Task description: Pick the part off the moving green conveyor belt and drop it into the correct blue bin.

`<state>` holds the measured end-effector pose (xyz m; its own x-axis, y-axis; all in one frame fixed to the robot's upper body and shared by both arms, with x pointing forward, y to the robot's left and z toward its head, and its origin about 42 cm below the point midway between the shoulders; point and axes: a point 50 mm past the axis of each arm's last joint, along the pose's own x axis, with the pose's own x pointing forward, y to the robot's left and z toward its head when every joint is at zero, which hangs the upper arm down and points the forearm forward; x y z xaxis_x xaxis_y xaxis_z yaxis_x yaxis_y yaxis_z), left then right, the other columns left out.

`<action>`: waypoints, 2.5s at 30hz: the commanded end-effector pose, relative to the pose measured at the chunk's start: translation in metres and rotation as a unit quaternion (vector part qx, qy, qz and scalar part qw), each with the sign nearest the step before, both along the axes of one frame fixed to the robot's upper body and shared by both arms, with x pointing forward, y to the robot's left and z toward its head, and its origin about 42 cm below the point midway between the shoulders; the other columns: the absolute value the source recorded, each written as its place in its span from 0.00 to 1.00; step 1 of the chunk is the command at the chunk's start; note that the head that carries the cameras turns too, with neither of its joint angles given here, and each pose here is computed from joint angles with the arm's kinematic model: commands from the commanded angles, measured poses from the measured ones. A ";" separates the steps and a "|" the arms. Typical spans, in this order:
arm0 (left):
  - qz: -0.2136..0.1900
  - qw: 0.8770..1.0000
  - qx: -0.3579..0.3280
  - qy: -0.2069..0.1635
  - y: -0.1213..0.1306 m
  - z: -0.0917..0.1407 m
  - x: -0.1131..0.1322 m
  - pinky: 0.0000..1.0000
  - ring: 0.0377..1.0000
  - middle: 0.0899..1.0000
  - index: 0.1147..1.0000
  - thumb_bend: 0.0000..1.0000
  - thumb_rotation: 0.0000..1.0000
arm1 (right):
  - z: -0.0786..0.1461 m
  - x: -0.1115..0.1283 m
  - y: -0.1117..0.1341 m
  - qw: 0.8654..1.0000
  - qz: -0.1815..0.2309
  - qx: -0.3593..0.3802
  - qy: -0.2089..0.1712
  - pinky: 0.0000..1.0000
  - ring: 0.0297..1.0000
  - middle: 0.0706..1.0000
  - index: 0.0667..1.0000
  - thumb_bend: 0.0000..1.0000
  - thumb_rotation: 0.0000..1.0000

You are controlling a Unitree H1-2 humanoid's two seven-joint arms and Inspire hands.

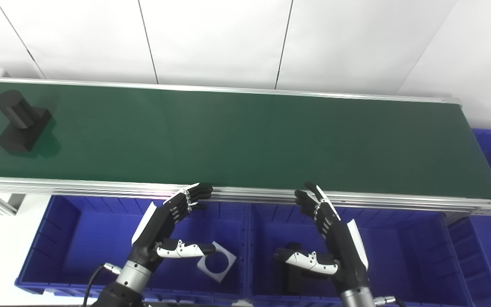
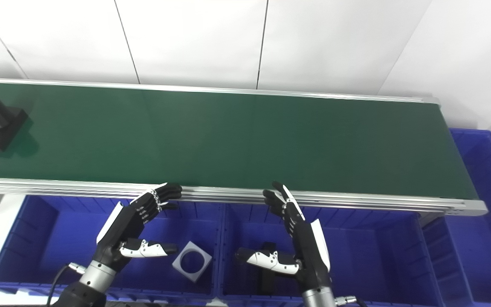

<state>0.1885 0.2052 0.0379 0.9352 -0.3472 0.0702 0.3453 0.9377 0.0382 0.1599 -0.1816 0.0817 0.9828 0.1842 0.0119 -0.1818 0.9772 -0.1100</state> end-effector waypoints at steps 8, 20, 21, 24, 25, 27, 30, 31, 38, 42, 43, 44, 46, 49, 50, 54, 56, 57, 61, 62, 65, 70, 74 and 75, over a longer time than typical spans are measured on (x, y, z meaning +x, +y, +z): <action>-0.001 0.999 -0.001 -0.041 0.001 0.012 0.005 0.74 0.81 0.81 0.78 0.89 0.24 | 0.008 0.004 0.004 1.000 -0.002 0.007 -0.018 0.84 0.84 0.84 0.93 0.89 0.24; -0.001 0.999 -0.001 -0.041 0.001 0.012 0.005 0.74 0.81 0.81 0.78 0.89 0.24 | 0.008 0.003 0.004 1.000 -0.002 0.010 -0.016 0.84 0.85 0.84 0.93 0.89 0.24; -0.001 0.999 -0.001 -0.041 0.001 0.012 0.005 0.73 0.81 0.81 0.78 0.89 0.24 | 0.008 0.003 0.004 1.000 -0.002 0.010 -0.016 0.84 0.85 0.84 0.93 0.89 0.24; 0.000 0.999 -0.002 -0.041 0.001 0.013 0.005 0.73 0.81 0.81 0.77 0.89 0.24 | 0.008 0.003 0.004 1.000 -0.001 0.007 -0.017 0.85 0.85 0.84 0.93 0.88 0.24; 0.000 0.999 -0.002 -0.041 0.001 0.013 0.005 0.74 0.81 0.81 0.78 0.89 0.24 | 0.008 0.003 0.004 1.000 -0.001 0.006 -0.018 0.85 0.85 0.84 0.93 0.88 0.25; -0.001 0.999 0.002 -0.041 0.002 0.012 0.005 0.74 0.81 0.81 0.78 0.89 0.24 | 0.008 0.003 0.004 1.000 -0.001 0.006 -0.018 0.85 0.85 0.84 0.93 0.88 0.25; 0.000 0.999 0.000 -0.040 0.002 0.012 0.005 0.73 0.81 0.81 0.78 0.89 0.24 | 0.008 0.004 0.004 1.000 -0.001 0.009 -0.018 0.85 0.85 0.84 0.93 0.88 0.24; 0.000 0.999 0.000 -0.040 0.002 0.012 0.005 0.73 0.81 0.81 0.78 0.90 0.24 | 0.008 0.004 0.004 1.000 -0.001 0.009 -0.018 0.84 0.85 0.84 0.93 0.88 0.23; -0.001 0.999 -0.003 -0.039 0.002 0.012 0.005 0.74 0.81 0.81 0.77 0.90 0.23 | 0.007 0.004 0.003 1.000 -0.001 0.005 -0.017 0.85 0.85 0.84 0.93 0.88 0.25; 0.001 0.999 0.003 -0.040 0.001 0.011 0.006 0.73 0.81 0.81 0.78 0.89 0.24 | 0.007 0.004 0.003 1.000 -0.004 0.005 -0.016 0.84 0.84 0.84 0.92 0.88 0.24; 0.001 0.999 0.003 -0.040 0.000 0.011 0.006 0.73 0.81 0.81 0.78 0.89 0.24 | 0.006 0.004 0.003 1.000 -0.003 0.005 -0.016 0.84 0.84 0.84 0.92 0.88 0.24; 0.001 0.999 0.002 -0.039 0.000 0.011 0.006 0.73 0.81 0.81 0.78 0.89 0.24 | 0.006 0.004 0.002 1.000 -0.003 0.005 -0.016 0.84 0.84 0.84 0.93 0.88 0.23; 0.001 0.999 0.001 -0.039 0.000 0.011 0.006 0.74 0.81 0.81 0.78 0.89 0.24 | 0.006 0.005 0.002 1.000 -0.003 0.006 -0.016 0.84 0.84 0.84 0.93 0.89 0.24; 0.001 0.999 0.006 -0.038 -0.001 0.010 0.007 0.75 0.81 0.81 0.78 0.89 0.25 | 0.004 0.005 0.001 1.000 -0.003 0.009 -0.013 0.85 0.85 0.84 0.93 0.89 0.24; 0.001 0.999 0.008 -0.038 -0.002 0.010 0.007 0.75 0.81 0.81 0.78 0.89 0.25 | 0.004 0.005 0.000 1.000 -0.004 0.009 -0.013 0.86 0.85 0.84 0.93 0.89 0.23; -0.004 0.998 0.052 -0.044 -0.006 0.008 0.009 0.76 0.79 0.81 0.80 0.86 0.27 | -0.002 0.004 -0.004 1.000 -0.006 0.001 -0.012 0.86 0.85 0.84 0.93 0.89 0.25; -0.009 0.996 0.080 -0.047 -0.011 0.005 0.008 0.75 0.79 0.81 0.80 0.85 0.27 | -0.006 0.002 -0.008 1.000 -0.006 0.004 -0.010 0.86 0.85 0.85 0.93 0.89 0.25; -0.011 0.995 0.087 -0.047 -0.012 0.004 0.007 0.75 0.79 0.81 0.80 0.85 0.28 | -0.008 0.001 -0.009 1.000 -0.004 0.006 -0.010 0.86 0.85 0.85 0.93 0.88 0.25; -0.007 0.992 0.113 -0.058 -0.021 -0.001 0.002 0.75 0.79 0.81 0.80 0.86 0.27 | -0.015 -0.003 -0.018 1.000 0.002 0.002 -0.010 0.87 0.86 0.86 0.95 0.87 0.25; -0.004 0.991 0.116 -0.062 -0.024 -0.002 0.000 0.74 0.79 0.81 0.80 0.87 0.27 | -0.016 -0.004 -0.020 1.000 0.003 0.003 -0.012 0.87 0.86 0.85 0.95 0.87 0.24; 0.002 0.990 0.121 -0.071 -0.032 -0.005 -0.004 0.73 0.78 0.81 0.80 0.87 0.27 | -0.019 -0.007 -0.027 1.000 0.004 -0.003 -0.020 0.87 0.86 0.85 0.94 0.86 0.24; 0.009 0.986 0.136 -0.094 -0.041 -0.009 -0.009 0.74 0.79 0.81 0.80 0.88 0.29 | -0.020 -0.008 -0.035 0.999 0.003 -0.010 -0.041 0.85 0.85 0.85 0.94 0.86 0.27; 0.011 0.984 0.143 -0.110 -0.045 -0.011 -0.011 0.75 0.79 0.80 0.79 0.89 0.30 | -0.018 -0.006 -0.039 0.998 0.006 -0.022 -0.052 0.84 0.85 0.85 0.94 0.86 0.32; 0.012 0.983 0.143 -0.112 -0.046 -0.012 -0.011 0.75 0.78 0.80 0.79 0.89 0.30 | -0.018 -0.005 -0.040 0.998 0.007 -0.023 -0.054 0.83 0.86 0.85 0.94 0.86 0.33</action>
